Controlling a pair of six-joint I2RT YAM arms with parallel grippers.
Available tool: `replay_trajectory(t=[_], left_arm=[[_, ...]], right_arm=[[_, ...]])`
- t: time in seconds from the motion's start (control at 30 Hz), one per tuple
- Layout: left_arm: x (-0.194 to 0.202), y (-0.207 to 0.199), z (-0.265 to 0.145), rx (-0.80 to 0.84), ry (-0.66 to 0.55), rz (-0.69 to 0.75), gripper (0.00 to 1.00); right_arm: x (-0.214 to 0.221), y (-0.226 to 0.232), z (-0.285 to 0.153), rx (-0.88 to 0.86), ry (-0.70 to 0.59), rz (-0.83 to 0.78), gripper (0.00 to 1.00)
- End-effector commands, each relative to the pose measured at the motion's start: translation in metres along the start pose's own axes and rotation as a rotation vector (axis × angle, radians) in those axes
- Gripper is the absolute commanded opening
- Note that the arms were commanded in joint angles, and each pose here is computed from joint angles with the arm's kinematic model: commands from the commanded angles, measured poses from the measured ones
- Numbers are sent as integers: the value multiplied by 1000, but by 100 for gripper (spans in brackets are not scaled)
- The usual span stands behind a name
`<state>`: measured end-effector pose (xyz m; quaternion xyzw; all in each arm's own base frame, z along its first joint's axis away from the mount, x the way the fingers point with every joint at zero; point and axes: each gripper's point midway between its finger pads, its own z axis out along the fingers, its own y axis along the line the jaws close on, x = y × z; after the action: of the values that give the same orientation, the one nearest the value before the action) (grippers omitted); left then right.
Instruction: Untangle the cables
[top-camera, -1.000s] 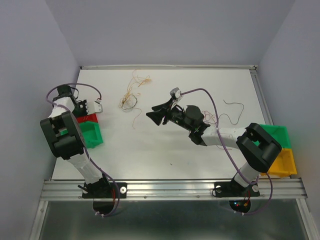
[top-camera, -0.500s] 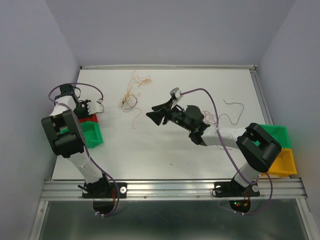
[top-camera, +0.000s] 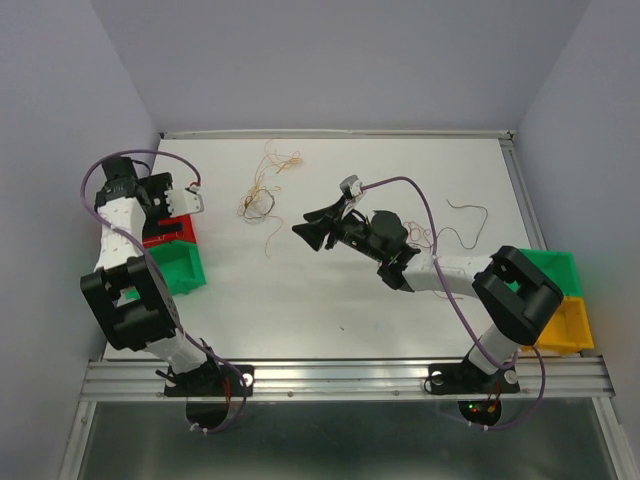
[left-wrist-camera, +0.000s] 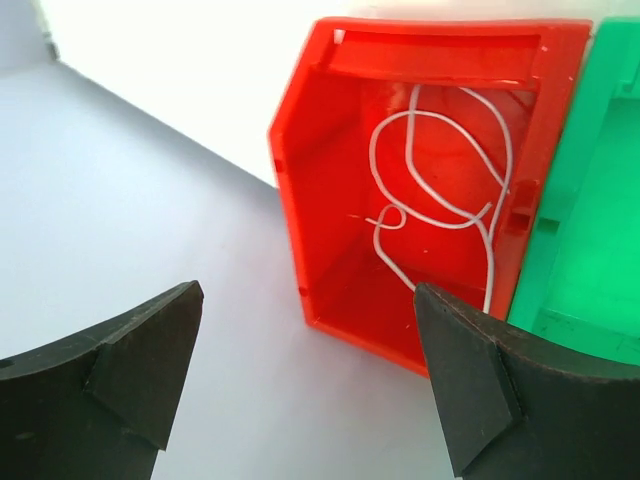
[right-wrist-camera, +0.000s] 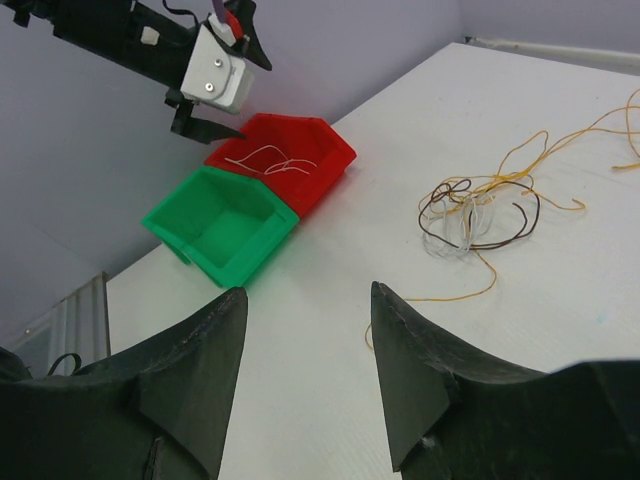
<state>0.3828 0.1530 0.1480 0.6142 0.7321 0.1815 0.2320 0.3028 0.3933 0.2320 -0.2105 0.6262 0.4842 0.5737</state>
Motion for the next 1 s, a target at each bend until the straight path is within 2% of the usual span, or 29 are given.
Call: replay_trajectory(t=[0.0,0.13,0.23,0.33,0.43,0.47,0.6,0.63,0.67,0.7,0.73,0.77,0.83,0.97], left_arm=[[-17,36,-44,-172,-51,-71,99],[-12,88,-70,-419,-52,-284,99],[-10,110,-80,-511,-65,-324,99],[-15,136,-95,-663,-169,-488,99],[-20,147,-108,-760,-221,-519,99],[-21,159,-120,-847,-251,-518,99],[-49,148,-103,-710,-376,-498,99],[-68,144,-98,-641,-449,-475,99],[-77,144,-94,-601,-498,-565,99],[-97,144,-90,-559,-537,-575,99],[-112,128,-74,-453,-535,-550,96],[-127,122,-69,-417,-541,-517,94],[-172,103,-55,-362,-535,-418,89],[-232,55,-18,-276,-508,-219,88]], right_arm=[[-20,6,4,-27,-70,-30,58],[-21,6,3,-23,-73,-33,58],[-21,5,1,-19,-73,-35,58],[-23,5,0,-14,-78,-37,58],[-21,3,-2,-2,-77,-41,58],[-22,1,-2,8,-81,-42,58],[-20,-3,-1,28,-81,-40,58],[-20,-5,-1,34,-82,-41,58],[-21,-7,-2,50,-89,-40,58],[-21,-9,-2,58,-90,-40,58],[-22,-10,-2,70,-97,-40,58],[-22,-12,-4,77,-97,-41,58],[-24,-13,-7,88,-102,-45,58],[-28,-20,-17,137,-121,-59,58]])
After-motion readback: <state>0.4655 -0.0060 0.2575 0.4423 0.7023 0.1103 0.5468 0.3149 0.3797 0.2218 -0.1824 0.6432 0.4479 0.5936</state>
